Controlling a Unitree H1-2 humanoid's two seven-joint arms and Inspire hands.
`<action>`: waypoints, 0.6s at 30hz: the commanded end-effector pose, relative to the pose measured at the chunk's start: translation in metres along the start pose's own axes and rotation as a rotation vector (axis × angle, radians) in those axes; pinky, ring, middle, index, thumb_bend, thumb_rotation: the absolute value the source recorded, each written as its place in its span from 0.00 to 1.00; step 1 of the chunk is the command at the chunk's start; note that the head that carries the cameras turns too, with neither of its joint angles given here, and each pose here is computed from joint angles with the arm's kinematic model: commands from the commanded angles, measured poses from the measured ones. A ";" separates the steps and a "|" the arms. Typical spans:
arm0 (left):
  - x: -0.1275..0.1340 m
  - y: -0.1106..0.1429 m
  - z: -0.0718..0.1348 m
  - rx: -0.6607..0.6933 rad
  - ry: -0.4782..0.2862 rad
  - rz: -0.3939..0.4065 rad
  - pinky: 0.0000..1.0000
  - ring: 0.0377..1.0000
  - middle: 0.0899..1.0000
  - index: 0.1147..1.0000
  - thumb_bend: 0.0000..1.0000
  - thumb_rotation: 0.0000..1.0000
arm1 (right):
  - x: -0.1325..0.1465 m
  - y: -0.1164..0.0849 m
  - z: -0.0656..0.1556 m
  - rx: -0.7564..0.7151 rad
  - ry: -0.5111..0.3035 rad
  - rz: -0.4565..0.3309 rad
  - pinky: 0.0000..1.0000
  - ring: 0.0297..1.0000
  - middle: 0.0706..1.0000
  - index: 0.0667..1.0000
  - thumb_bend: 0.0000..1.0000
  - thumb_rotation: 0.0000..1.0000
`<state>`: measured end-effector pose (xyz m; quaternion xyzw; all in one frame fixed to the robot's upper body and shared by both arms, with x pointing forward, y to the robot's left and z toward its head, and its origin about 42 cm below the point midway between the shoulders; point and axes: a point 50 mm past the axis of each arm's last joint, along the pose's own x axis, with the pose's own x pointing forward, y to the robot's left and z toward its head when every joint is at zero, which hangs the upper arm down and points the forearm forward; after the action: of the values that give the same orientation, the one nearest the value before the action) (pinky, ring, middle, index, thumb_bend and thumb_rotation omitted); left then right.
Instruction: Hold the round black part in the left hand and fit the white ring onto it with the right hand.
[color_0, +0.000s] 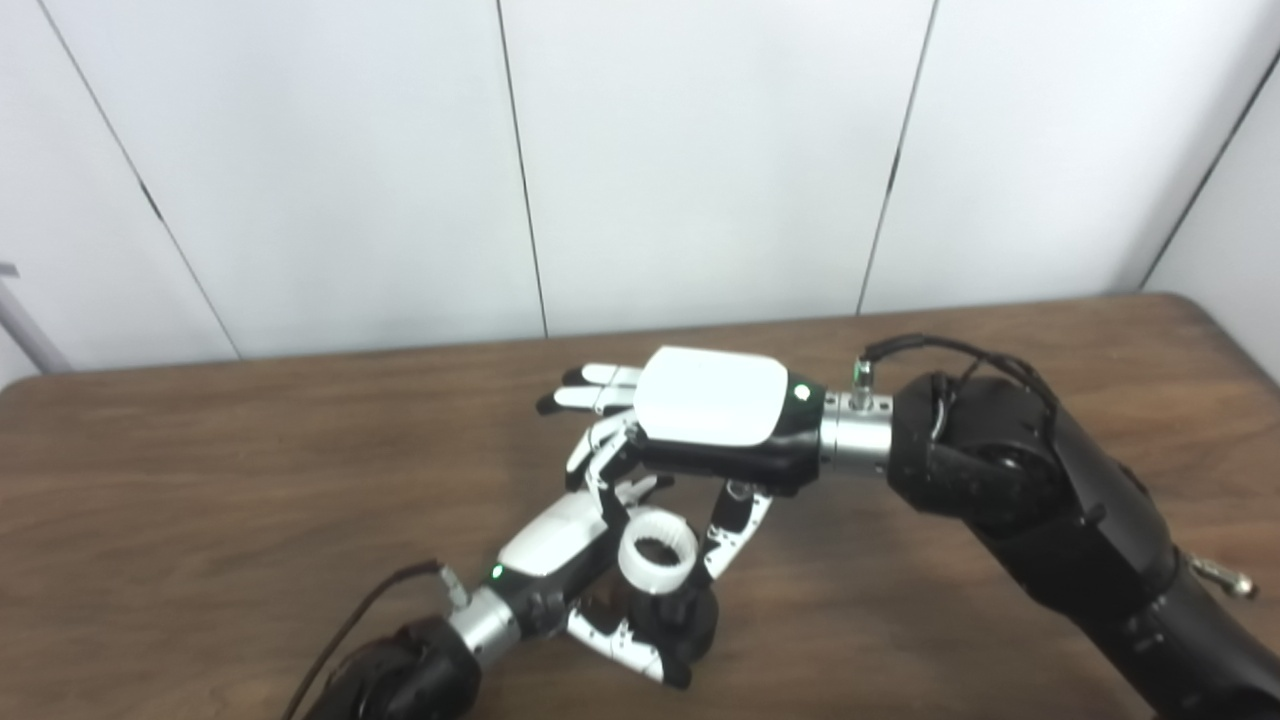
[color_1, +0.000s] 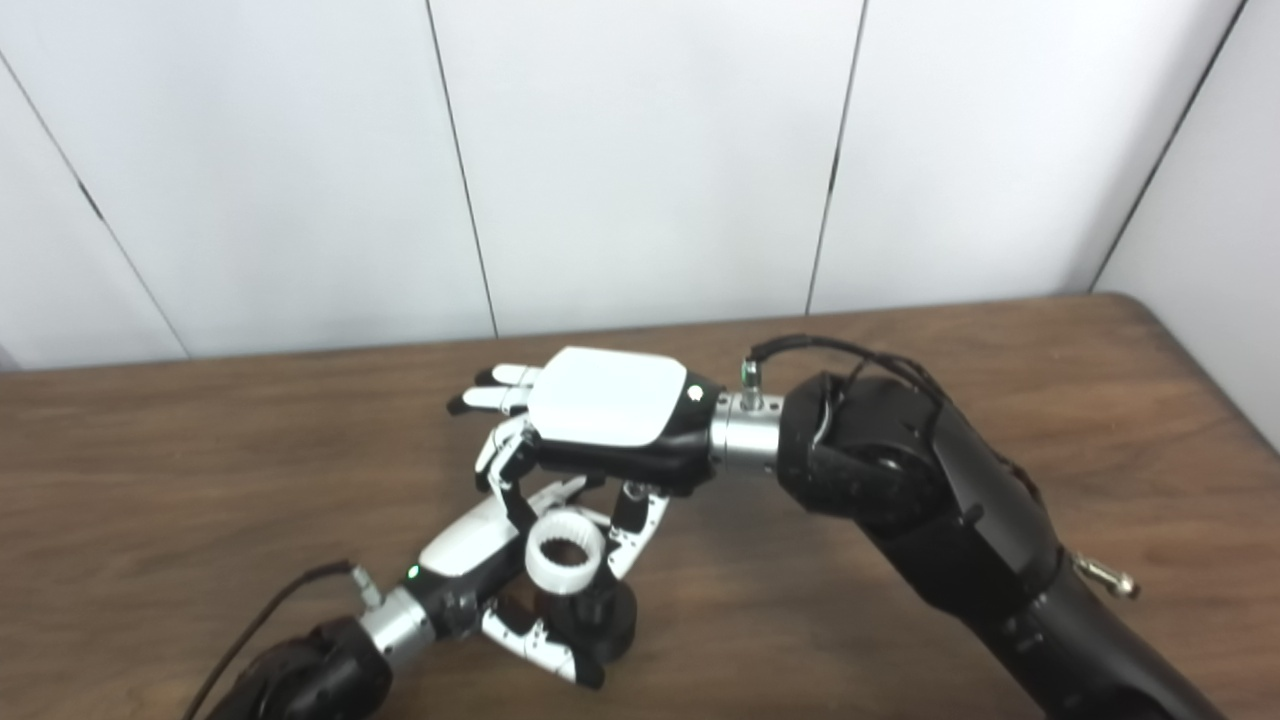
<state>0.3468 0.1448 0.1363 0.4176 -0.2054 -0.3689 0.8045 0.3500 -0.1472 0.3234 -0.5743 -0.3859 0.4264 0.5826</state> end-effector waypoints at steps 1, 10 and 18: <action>0.007 0.010 0.011 0.016 -0.046 0.020 1.00 1.00 0.75 0.41 0.52 0.07 | 0.000 -0.016 0.004 -0.045 -0.038 -0.049 1.00 0.97 0.71 0.44 0.53 0.14; 0.004 0.017 0.017 0.008 -0.058 0.019 1.00 1.00 0.75 0.41 0.52 0.07 | -0.013 -0.010 0.001 -0.022 -0.019 -0.003 1.00 0.99 0.73 0.44 0.53 0.14; -0.003 0.019 0.012 0.005 -0.072 0.036 1.00 0.99 0.74 0.41 0.52 0.06 | -0.029 0.001 -0.003 0.010 0.006 0.002 1.00 0.98 0.74 0.44 0.52 0.14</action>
<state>0.3405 0.1475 0.1433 0.4117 -0.2108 -0.3799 0.8011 0.3442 -0.1722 0.3064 -0.5760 -0.3505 0.4425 0.5912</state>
